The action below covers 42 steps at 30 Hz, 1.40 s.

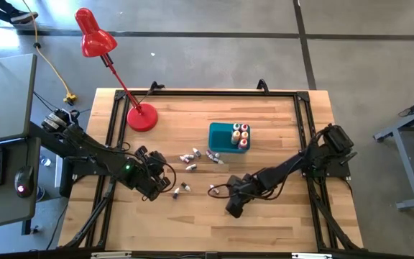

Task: Pick & Place food coloring
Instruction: Put the small orange food coloring bottle into the blue bin

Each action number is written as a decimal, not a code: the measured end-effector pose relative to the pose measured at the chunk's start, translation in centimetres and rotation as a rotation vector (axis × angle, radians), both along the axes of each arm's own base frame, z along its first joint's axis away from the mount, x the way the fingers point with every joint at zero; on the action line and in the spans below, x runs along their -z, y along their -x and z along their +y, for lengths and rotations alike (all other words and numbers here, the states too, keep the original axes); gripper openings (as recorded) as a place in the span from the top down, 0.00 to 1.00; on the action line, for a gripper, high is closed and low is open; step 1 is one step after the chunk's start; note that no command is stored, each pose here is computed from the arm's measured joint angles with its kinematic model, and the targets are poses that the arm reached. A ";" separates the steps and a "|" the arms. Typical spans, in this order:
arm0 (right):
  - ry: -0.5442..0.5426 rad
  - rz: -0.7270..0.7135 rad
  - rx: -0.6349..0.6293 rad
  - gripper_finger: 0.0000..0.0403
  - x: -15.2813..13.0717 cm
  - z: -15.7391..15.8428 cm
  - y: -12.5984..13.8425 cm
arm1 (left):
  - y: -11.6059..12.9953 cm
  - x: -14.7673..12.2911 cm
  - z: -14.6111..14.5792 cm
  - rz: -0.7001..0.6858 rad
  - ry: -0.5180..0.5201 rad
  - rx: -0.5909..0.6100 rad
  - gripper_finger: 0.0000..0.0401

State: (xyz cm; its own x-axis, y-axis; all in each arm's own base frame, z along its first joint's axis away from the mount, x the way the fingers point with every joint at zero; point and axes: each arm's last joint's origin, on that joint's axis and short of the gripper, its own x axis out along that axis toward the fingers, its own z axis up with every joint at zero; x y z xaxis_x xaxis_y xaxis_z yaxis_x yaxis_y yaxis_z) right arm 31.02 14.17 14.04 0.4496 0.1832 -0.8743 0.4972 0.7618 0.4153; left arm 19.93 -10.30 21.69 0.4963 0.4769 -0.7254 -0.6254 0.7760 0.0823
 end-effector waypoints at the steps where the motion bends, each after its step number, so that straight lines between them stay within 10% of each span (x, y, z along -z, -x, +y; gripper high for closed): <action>1: 0.001 0.003 -0.006 0.68 0.2 -0.1 0.1 | 0.0 0.0 0.0 -0.001 0.000 0.000 1.00; 24: 0.121 -0.096 -0.230 0.86 -0.3 -3.5 -1.7 | 0.0 0.0 0.1 0.007 -0.025 0.010 1.00; 35: 0.508 -0.236 -0.098 0.86 -9.8 -14.0 -4.1 | 0.0 0.0 0.1 0.006 -0.025 0.010 1.00; 42: 0.612 -0.071 -0.128 0.83 -8.1 -19.1 -3.8 | 0.0 0.0 0.1 0.004 -0.028 0.010 1.00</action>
State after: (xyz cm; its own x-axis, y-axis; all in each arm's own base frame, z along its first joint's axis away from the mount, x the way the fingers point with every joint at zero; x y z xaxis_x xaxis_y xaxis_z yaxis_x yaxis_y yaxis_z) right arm 34.87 -4.90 22.10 0.5179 -0.2848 -0.8066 0.3739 0.9235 -0.0860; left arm 19.91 -10.23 21.71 0.4980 0.4926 -0.7137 -0.6175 0.7793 0.1070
